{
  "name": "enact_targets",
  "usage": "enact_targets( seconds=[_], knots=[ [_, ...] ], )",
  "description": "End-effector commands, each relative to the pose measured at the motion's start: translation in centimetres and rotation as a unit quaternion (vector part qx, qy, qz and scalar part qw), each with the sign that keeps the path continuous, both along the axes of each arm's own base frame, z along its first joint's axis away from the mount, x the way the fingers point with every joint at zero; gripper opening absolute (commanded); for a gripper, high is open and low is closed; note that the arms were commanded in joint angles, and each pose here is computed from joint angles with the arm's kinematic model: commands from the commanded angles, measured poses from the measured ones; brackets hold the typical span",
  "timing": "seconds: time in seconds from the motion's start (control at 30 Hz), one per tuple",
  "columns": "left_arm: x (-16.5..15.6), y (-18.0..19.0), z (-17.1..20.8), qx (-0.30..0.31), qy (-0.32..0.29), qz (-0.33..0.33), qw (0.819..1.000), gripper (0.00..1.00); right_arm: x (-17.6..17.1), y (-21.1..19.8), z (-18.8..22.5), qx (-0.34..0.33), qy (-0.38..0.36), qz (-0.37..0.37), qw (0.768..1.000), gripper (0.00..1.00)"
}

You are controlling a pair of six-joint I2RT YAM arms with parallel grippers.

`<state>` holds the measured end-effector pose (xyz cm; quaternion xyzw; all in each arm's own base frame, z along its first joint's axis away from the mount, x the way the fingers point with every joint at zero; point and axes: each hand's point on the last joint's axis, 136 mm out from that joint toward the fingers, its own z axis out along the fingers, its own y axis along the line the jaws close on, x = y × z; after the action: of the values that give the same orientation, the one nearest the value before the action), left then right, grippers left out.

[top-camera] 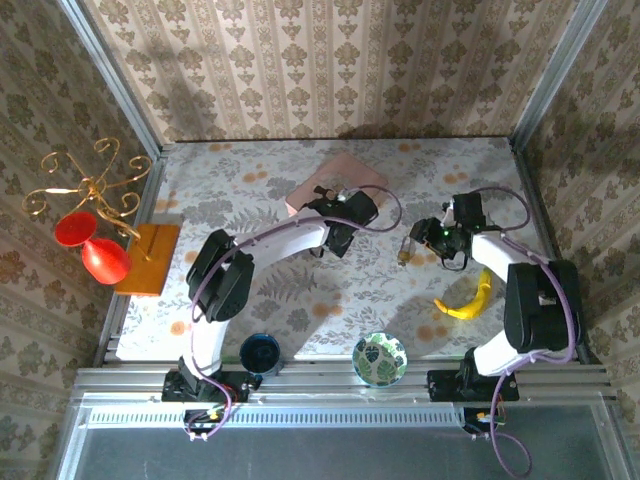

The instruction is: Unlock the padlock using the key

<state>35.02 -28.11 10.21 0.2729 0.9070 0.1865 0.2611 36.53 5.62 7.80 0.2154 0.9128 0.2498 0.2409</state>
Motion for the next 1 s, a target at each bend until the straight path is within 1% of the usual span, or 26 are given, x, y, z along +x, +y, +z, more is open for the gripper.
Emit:
enact_targets(
  seconds=[0.0,0.2,0.33,0.43,0.53,0.6,0.63,0.7,0.73,0.8,0.83,0.87,0.97],
  knots=[
    [0.7,2.9,0.2,0.01,-0.007,0.039,0.999,1.0,-1.0,-0.9,0.9,-0.025,-0.006,-0.009,1.0,0.54],
    [2.0,6.1,0.5,-0.007,-0.019,0.084,0.996,1.0,-1.9,-1.6,3.1,-0.047,-0.036,-0.022,0.998,0.55],
    [3.4,6.8,0.5,-0.056,-0.023,0.106,0.992,1.0,-2.4,-1.7,4.1,-0.06,-0.055,-0.024,0.996,0.55],
    [3.8,6.8,1.1,-0.093,-0.023,0.118,0.988,1.0,-1.4,-1.1,5.2,-0.07,-0.072,-0.006,0.995,0.56],
    [3.6,6.6,1.7,-0.145,-0.016,0.137,0.98,1.0,0.7,0.7,6.6,-0.083,-0.091,0.034,0.992,0.7],
    [3.3,6.8,1.9,-0.19,-0.007,0.157,0.969,1.0,2.5,2.0,7.0,-0.101,-0.095,0.061,0.988,0.72],
    [3.2,7.1,1.9,-0.218,-0.002,0.174,0.96,1.0,3.6,2.6,7.1,-0.112,-0.097,0.072,0.986,0.72],
    [3.0,7.5,2.0,-0.285,0.008,0.206,0.936,1.0,5.8,3.4,7.3,-0.125,-0.101,0.086,0.983,0.73],
    [3.2,7.6,2.1,-0.328,0.009,0.221,0.919,1.0,7.2,3.7,7.3,-0.128,-0.103,0.09,0.982,0.74],
    [3.6,7.0,2.6,-0.41,0.012,0.227,0.883,1.0,9.7,4.1,7.1,-0.131,-0.106,0.096,0.981,0.76],
    [4.0,6.6,2.9,-0.439,0.012,0.225,0.87,1.0,11.0,4.3,6.8,-0.133,-0.107,0.099,0.98,0.77],
    [4.2,6.3,3.1,-0.45,0.012,0.224,0.864,1.0,12.1,4.6,6.7,-0.132,-0.11,0.104,0.98,0.77],
    [4.9,5.5,3.6,-0.464,0.014,0.216,0.859,1.0,15.2,5.6,6.1,-0.123,-0.116,0.12,0.978,0.78]
  ],
)
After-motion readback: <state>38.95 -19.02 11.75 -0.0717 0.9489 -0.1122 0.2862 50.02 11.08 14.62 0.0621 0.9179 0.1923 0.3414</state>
